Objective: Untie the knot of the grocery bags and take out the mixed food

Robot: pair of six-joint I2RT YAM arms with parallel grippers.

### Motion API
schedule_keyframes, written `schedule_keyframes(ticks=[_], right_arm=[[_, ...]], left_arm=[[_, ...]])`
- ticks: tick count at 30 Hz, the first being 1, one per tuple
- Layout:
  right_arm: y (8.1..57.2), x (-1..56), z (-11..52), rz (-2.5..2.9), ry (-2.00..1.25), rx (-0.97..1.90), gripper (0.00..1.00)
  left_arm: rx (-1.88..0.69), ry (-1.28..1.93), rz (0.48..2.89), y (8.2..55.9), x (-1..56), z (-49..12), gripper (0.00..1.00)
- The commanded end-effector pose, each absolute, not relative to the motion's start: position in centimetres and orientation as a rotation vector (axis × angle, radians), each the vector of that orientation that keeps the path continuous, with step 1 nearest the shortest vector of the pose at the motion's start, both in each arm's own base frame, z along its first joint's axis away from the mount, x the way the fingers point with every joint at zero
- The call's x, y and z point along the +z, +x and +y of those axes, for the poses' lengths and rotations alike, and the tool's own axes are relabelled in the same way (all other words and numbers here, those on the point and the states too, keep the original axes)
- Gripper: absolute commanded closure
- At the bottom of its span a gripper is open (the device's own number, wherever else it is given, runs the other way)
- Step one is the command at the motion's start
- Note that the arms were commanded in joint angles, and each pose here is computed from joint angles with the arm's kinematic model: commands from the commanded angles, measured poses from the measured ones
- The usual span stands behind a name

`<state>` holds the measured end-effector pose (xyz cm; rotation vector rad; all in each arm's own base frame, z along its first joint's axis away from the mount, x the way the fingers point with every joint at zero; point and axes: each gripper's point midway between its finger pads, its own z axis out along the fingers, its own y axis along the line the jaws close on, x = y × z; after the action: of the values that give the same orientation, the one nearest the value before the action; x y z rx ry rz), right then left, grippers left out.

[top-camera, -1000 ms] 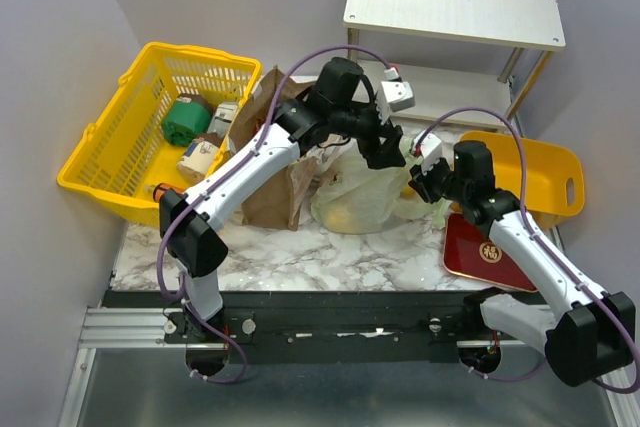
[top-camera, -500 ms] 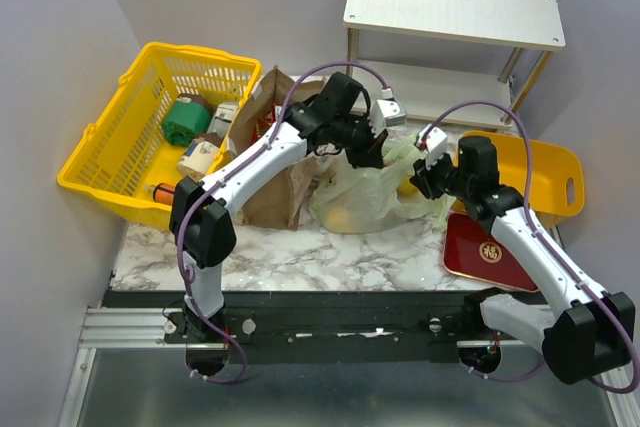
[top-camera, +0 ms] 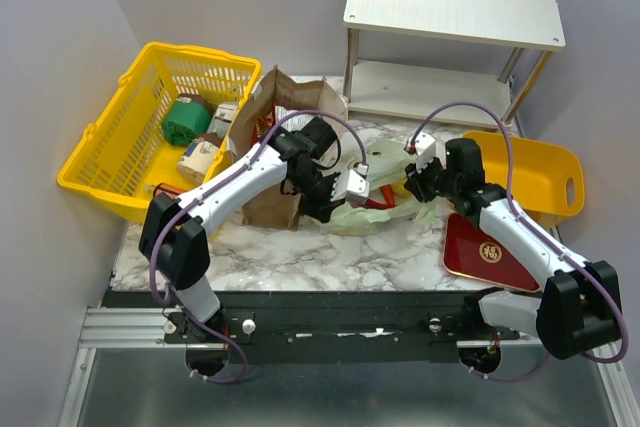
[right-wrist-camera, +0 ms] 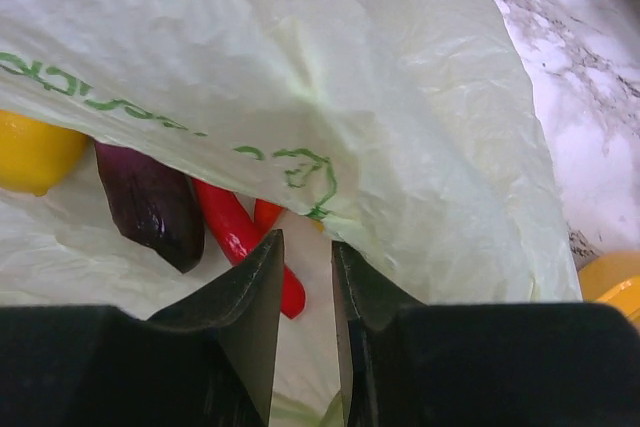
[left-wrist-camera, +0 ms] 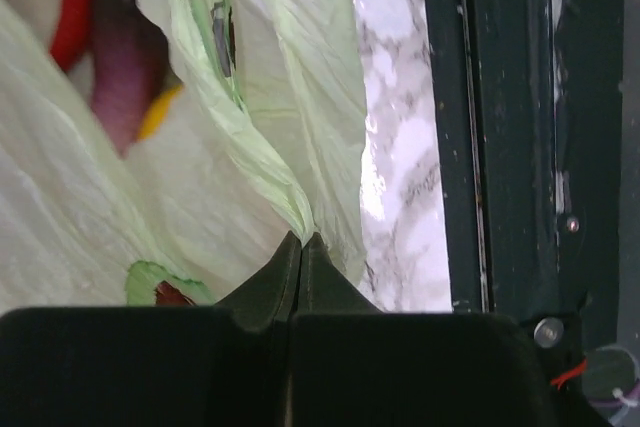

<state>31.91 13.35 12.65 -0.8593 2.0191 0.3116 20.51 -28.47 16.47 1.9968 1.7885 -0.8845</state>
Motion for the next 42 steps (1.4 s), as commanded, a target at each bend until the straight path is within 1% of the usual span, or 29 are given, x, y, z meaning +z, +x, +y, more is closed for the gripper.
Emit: schedule_keyframes(ticks=[1,8,13,15,17,19,20,25,28,33,34,35,37,40,41,42], right_arm=[[31.7,12.6,13.9,1.971,-0.893,0.322,0.66],[27.4,10.5,15.4,1.932,-1.09,0.344,0.66],[27.3,9.7,15.0,1.929,-1.133,0.3,0.66],[28.1,10.4,15.3,1.914,-1.139,0.293,0.66],[28.6,11.0,15.6,1.907,-1.147,0.298,0.66],[29.8,11.9,16.2,1.902,-1.163,0.299,0.66],[30.4,12.2,16.4,1.904,-1.168,0.296,0.67],[34.6,13.0,16.3,1.935,-1.145,0.189,0.67],[36.4,12.7,15.6,1.943,-1.13,0.095,0.67],[36.9,11.4,14.9,1.977,-1.144,0.042,0.65],[36.9,11.1,14.8,1.985,-1.146,0.04,0.64],[36.8,10.7,14.7,1.996,-1.143,0.036,0.58],[36.7,10.1,14.5,2.008,-1.135,0.028,0.53],[36.8,9.4,14.3,2.02,-1.128,0.022,0.36],[36.9,9.2,14.3,2.027,-1.129,0.02,0.28],[36.9,8.7,14.3,2.036,-1.131,0.022,0.24]], left_arm=[[-0.763,2.146,1.759,18.8,15.4,-24.5,1.0],[-0.739,2.044,1.759,19.5,17.3,-24.6,1.0],[-0.723,2.009,1.779,19.8,17.9,-23.9,1.0],[-0.672,1.948,1.732,21.0,18.8,-24.5,1.0],[-0.644,1.83,1.702,22.6,20.3,-25.8,0.91],[-0.649,1.743,1.691,23.7,22.2,-27.0,0.9],[-0.676,1.682,1.736,24.3,22.5,-27.7,0.88],[-0.787,1.63,1.686,24.6,24.6,-30.0,0.88],[-0.811,1.613,1.698,25.0,24.3,-30.6,0.87],[-0.853,1.621,1.691,25.7,24.3,-32.3,0.87],[-0.858,1.621,1.694,25.8,24.2,-32.5,0.87],[-0.859,1.621,1.686,25.9,24.3,-32.7,0.87],[-0.858,1.622,1.691,26.1,24.0,-32.8,0.87],[-0.859,1.624,1.692,26.2,23.9,-33.0,0.87],[-0.859,1.623,1.694,26.3,23.8,-33.0,0.87],[-0.858,1.624,1.696,26.3,23.7,-33.0,0.87]])
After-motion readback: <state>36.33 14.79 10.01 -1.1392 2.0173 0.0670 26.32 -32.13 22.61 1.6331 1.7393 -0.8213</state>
